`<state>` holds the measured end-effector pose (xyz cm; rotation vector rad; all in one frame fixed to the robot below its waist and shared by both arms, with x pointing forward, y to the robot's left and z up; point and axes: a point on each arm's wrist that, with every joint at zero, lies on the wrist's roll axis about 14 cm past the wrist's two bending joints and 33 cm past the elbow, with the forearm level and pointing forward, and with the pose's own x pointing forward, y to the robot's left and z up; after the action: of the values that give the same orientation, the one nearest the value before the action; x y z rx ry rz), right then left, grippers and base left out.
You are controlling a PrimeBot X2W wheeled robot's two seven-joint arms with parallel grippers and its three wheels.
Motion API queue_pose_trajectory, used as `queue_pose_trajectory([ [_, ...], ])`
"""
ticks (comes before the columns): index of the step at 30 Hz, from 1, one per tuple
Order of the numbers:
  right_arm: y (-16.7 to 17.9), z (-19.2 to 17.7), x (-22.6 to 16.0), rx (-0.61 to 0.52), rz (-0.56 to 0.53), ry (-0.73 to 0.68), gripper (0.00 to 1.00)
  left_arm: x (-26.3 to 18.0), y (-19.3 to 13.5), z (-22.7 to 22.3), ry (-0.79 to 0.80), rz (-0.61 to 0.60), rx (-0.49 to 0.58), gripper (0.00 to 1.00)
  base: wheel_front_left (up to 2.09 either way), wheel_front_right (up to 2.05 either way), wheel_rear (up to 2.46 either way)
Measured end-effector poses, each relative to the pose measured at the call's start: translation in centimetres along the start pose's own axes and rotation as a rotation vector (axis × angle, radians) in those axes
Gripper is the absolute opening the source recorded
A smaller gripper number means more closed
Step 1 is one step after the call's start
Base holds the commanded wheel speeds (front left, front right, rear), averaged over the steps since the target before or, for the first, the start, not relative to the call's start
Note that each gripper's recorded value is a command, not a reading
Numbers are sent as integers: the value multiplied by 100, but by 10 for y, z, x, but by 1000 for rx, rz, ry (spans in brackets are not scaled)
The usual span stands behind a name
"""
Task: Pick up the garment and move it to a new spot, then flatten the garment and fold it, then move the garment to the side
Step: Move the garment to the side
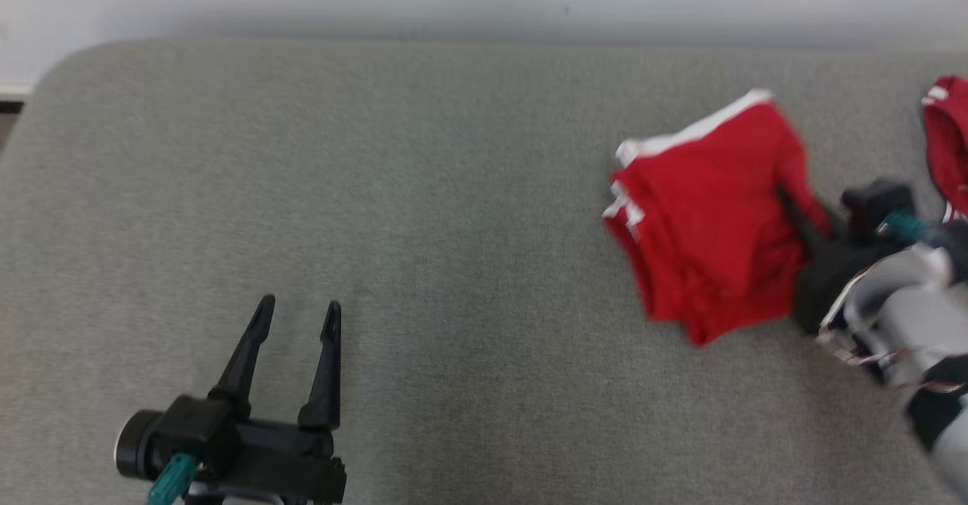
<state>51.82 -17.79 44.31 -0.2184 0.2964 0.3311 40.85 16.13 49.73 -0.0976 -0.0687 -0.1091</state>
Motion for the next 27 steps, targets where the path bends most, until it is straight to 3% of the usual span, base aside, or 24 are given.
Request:
queue_pose_trajectory([
  [4,-53,12,4,-116,-49,6,0,21,-11,-9,6,-39,-10,100,0,0,0],
  [10,-102,18,5,-187,-102,26,0,49,-20,-25,17,-77,-16,100,0,0,0],
  [16,-177,21,-22,-258,-233,83,0,79,-46,-60,59,-187,-16,100,0,0,0],
  [27,-258,5,-66,-345,-406,253,0,100,-89,-104,101,-319,-70,100,0,0,0],
])
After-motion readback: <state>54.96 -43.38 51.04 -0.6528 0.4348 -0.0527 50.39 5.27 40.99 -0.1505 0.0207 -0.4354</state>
